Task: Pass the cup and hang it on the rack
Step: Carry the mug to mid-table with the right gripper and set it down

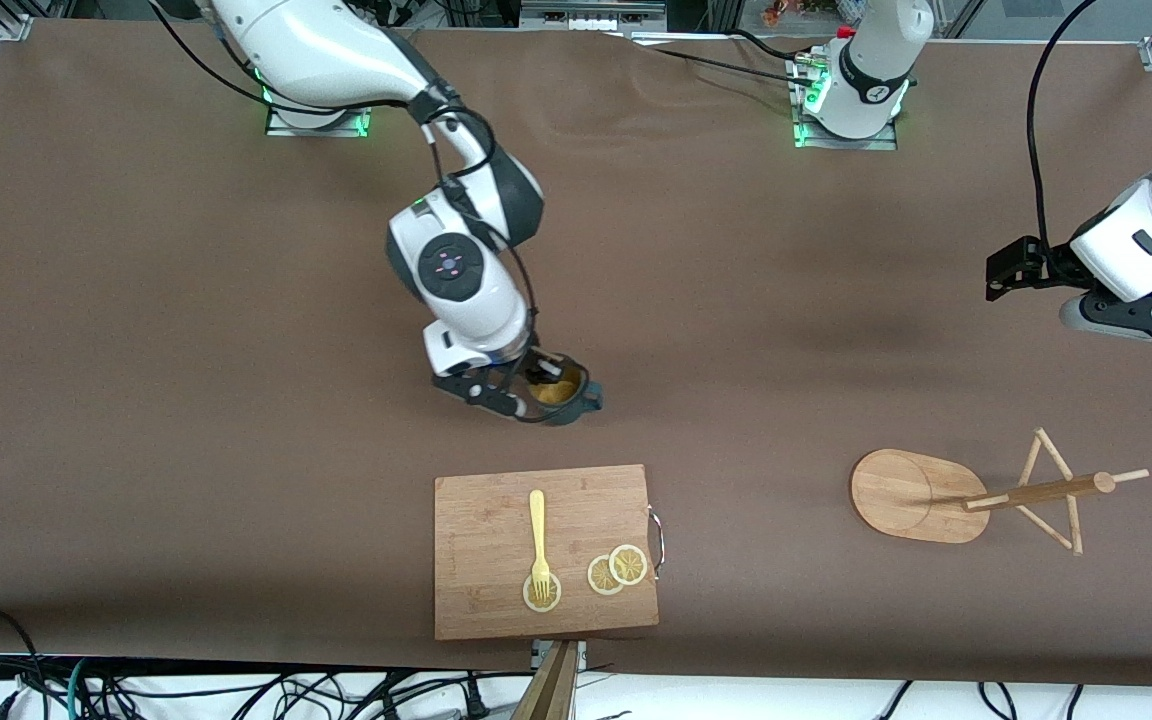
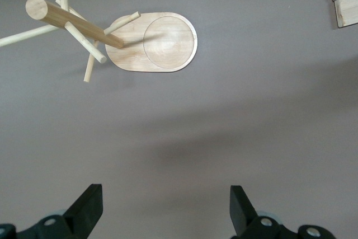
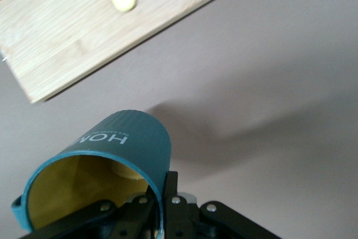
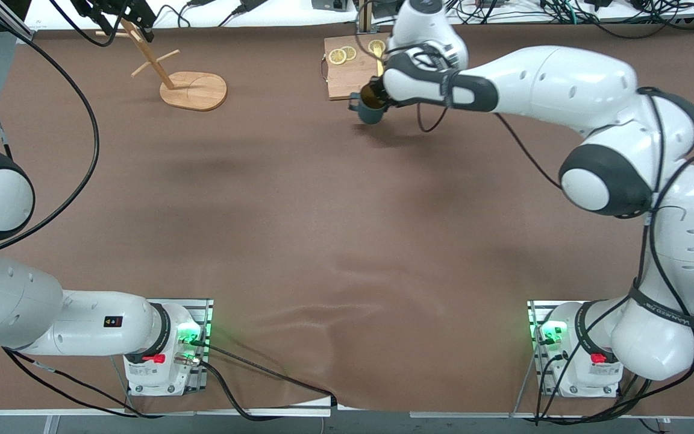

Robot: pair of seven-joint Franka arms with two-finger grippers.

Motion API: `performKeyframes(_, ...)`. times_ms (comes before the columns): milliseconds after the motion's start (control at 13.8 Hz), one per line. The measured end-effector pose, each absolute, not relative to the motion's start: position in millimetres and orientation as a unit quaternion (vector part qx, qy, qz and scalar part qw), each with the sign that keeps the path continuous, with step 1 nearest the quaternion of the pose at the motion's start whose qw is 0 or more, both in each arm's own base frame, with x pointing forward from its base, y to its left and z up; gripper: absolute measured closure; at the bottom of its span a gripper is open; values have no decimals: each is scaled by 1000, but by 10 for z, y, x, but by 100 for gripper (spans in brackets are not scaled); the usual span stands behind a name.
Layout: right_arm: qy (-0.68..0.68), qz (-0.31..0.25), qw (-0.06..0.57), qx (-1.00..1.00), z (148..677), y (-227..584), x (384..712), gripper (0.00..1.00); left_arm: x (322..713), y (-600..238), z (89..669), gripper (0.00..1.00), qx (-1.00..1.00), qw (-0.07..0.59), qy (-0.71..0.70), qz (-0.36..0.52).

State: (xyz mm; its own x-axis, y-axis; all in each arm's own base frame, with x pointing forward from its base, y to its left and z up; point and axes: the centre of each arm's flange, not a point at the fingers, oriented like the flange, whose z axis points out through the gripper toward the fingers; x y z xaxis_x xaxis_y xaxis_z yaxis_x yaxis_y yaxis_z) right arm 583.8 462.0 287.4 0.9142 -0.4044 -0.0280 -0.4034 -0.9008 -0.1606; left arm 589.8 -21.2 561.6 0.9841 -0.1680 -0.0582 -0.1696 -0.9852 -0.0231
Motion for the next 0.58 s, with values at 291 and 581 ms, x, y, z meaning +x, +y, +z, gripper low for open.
performKeyframes(291,178,-7,97,-979,2686,5252,5498,96,5897,-210,5615,0,-996,14,85,29)
performKeyframes(581,147,-3,97,-984,2451,5661,5142,96,5896,-207,5615,0,-996,14,84,29)
